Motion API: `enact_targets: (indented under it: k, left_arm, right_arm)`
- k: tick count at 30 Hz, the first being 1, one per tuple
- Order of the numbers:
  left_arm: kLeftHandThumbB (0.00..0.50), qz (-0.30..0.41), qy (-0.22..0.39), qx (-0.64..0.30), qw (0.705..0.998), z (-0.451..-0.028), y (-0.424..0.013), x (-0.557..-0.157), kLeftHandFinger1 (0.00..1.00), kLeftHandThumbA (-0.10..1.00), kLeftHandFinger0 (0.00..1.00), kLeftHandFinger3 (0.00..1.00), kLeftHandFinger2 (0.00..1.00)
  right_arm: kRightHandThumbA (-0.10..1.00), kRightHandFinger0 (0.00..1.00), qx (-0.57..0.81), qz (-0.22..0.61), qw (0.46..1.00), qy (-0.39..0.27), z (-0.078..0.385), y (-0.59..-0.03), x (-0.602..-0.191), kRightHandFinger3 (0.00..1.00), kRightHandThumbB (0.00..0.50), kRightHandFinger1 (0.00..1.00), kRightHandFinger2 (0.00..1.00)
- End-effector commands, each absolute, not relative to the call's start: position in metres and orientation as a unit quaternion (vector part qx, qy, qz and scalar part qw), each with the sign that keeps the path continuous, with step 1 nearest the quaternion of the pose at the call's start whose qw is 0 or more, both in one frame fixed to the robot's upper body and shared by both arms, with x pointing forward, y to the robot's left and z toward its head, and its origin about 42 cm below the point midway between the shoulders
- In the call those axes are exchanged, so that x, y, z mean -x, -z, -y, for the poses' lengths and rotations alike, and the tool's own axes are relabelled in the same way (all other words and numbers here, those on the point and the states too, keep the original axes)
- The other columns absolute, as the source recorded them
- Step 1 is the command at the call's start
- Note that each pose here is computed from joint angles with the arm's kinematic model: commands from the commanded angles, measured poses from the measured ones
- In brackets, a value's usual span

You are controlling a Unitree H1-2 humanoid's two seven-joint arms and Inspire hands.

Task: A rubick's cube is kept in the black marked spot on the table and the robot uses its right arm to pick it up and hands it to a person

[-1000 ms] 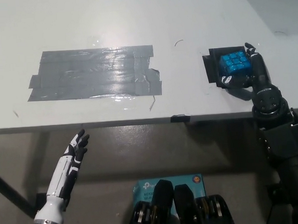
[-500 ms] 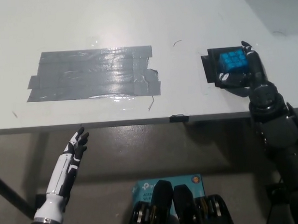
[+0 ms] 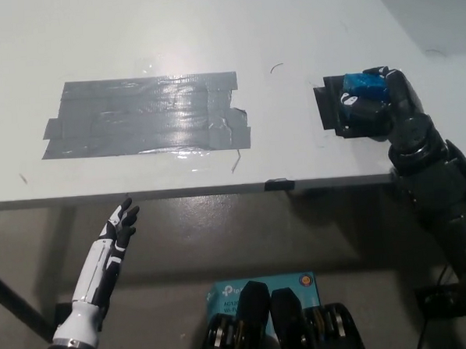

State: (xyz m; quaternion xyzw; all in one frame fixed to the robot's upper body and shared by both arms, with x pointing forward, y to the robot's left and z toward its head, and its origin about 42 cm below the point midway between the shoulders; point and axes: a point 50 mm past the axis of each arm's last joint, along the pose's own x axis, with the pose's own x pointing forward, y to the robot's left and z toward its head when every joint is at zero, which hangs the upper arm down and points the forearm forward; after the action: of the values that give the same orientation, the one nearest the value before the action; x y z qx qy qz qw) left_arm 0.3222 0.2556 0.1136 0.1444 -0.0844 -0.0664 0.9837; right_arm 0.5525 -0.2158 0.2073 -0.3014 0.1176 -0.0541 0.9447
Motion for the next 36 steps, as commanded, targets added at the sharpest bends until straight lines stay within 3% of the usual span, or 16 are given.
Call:
enact_targets:
  k: [1, 2, 4, 6, 8, 9, 10, 11, 12, 13, 16, 18, 23, 28, 32, 36]
  left_arm:
    - [0.200, 0.110, 0.072, -0.145, 0.981, -0.259, -0.129, -0.328, 1.00, 0.98, 1.00, 1.00, 1.00]
    - [0.198, 0.111, 0.072, -0.145, 0.981, -0.259, -0.128, -0.328, 1.00, 0.98, 1.00, 1.00, 1.00]
    - [0.199, 0.112, 0.072, -0.146, 0.980, -0.259, -0.128, -0.329, 1.00, 0.98, 1.00, 1.00, 1.00]
    - [0.200, 0.113, 0.072, -0.147, 0.980, -0.259, -0.128, -0.329, 1.00, 0.98, 1.00, 1.00, 1.00]
    - [0.201, 0.113, 0.072, -0.149, 0.980, -0.259, -0.129, -0.330, 1.00, 0.98, 1.00, 1.00, 1.00]
    - [0.210, 0.111, 0.071, -0.149, 0.980, -0.259, -0.130, -0.330, 1.00, 0.98, 1.00, 1.00, 1.00]
    - [0.211, 0.109, 0.070, -0.149, 0.980, -0.259, -0.131, -0.331, 1.00, 0.99, 1.00, 1.00, 1.00]
    - [0.211, 0.109, 0.070, -0.149, 0.980, -0.259, -0.131, -0.331, 1.00, 0.99, 1.00, 1.00, 1.00]
    - [0.204, 0.109, 0.069, -0.149, 0.980, -0.260, -0.131, -0.331, 1.00, 0.99, 1.00, 1.00, 1.00]
    - [0.201, 0.110, 0.070, -0.149, 0.980, -0.260, -0.131, -0.331, 1.00, 0.99, 1.00, 1.00, 1.00]
    - [0.190, 0.113, 0.070, -0.150, 0.980, -0.260, -0.130, -0.331, 1.00, 0.99, 1.00, 1.00, 1.00]
    - [0.197, 0.114, 0.070, -0.148, 0.980, -0.260, -0.129, -0.331, 1.00, 0.99, 1.00, 1.00, 1.00]
    - [0.195, 0.111, 0.070, -0.148, 0.980, -0.260, -0.127, -0.329, 1.00, 0.99, 1.00, 1.00, 1.00]
    - [0.199, 0.109, 0.069, -0.148, 0.981, -0.259, -0.126, -0.329, 1.00, 0.98, 1.00, 1.00, 1.00]
    - [0.191, 0.109, 0.070, -0.150, 0.980, -0.259, -0.127, -0.328, 1.00, 0.99, 1.00, 1.00, 1.00]
    - [0.177, 0.104, 0.071, -0.149, 0.981, -0.260, -0.123, -0.321, 1.00, 0.97, 1.00, 1.00, 1.00]
  right_arm:
    - [-0.10, 0.00, 0.292, -0.156, 0.943, 0.025, 0.213, -0.185, -0.545, 0.17, 0.231, 0.26, 0.46]
    - [-0.10, 0.04, 0.288, -0.153, 0.945, 0.027, 0.214, -0.185, -0.545, 0.15, 0.241, 0.42, 0.64]
    - [-0.10, 0.09, 0.284, -0.139, 0.948, 0.032, 0.216, -0.188, -0.544, 0.14, 0.233, 0.51, 0.75]
    - [-0.10, 0.15, 0.273, -0.125, 0.953, 0.042, 0.218, -0.194, -0.544, 0.25, 0.223, 0.58, 0.82]
    - [-0.10, 0.13, 0.247, -0.100, 0.962, 0.055, 0.220, -0.201, -0.544, 0.32, 0.203, 0.59, 0.87]
    - [-0.10, 0.07, 0.239, -0.085, 0.965, 0.058, 0.221, -0.205, -0.543, 0.16, 0.124, 0.49, 0.72]
    - [-0.10, 0.14, 0.206, -0.030, 0.975, 0.074, 0.226, -0.222, -0.539, 0.37, 0.189, 0.54, 0.81]
    - [-0.10, 0.14, 0.198, -0.020, 0.977, 0.079, 0.227, -0.227, -0.539, 0.37, 0.189, 0.54, 0.81]
    - [-0.10, 0.13, 0.183, -0.008, 0.980, 0.083, 0.228, -0.234, -0.537, 0.53, 0.181, 0.52, 0.84]
    - [-0.10, 0.04, 0.136, 0.028, 0.986, 0.091, 0.228, -0.252, -0.530, 0.66, 0.168, 0.47, 0.83]
    - [-0.10, 0.00, 0.082, 0.077, 0.989, 0.098, 0.231, -0.283, -0.515, 0.80, 0.155, 0.44, 0.81]
    - [-0.10, 0.00, 0.051, 0.124, 0.986, 0.100, 0.231, -0.314, -0.496, 0.83, 0.160, 0.39, 0.77]
    - [-0.10, 0.02, -0.002, 0.216, 0.973, 0.086, 0.225, -0.359, -0.453, 0.83, 0.150, 0.42, 0.79]
    - [-0.10, 0.00, -0.032, 0.261, 0.963, 0.059, 0.217, -0.384, -0.430, 0.87, 0.133, 0.42, 0.83]
    - [-0.10, 0.00, -0.027, 0.284, 0.957, 0.048, 0.212, -0.394, -0.421, 0.88, 0.159, 0.42, 0.83]
    - [-0.10, 0.00, -0.018, 0.285, 0.957, 0.040, 0.202, -0.397, -0.414, 0.91, 0.133, 0.43, 0.84]
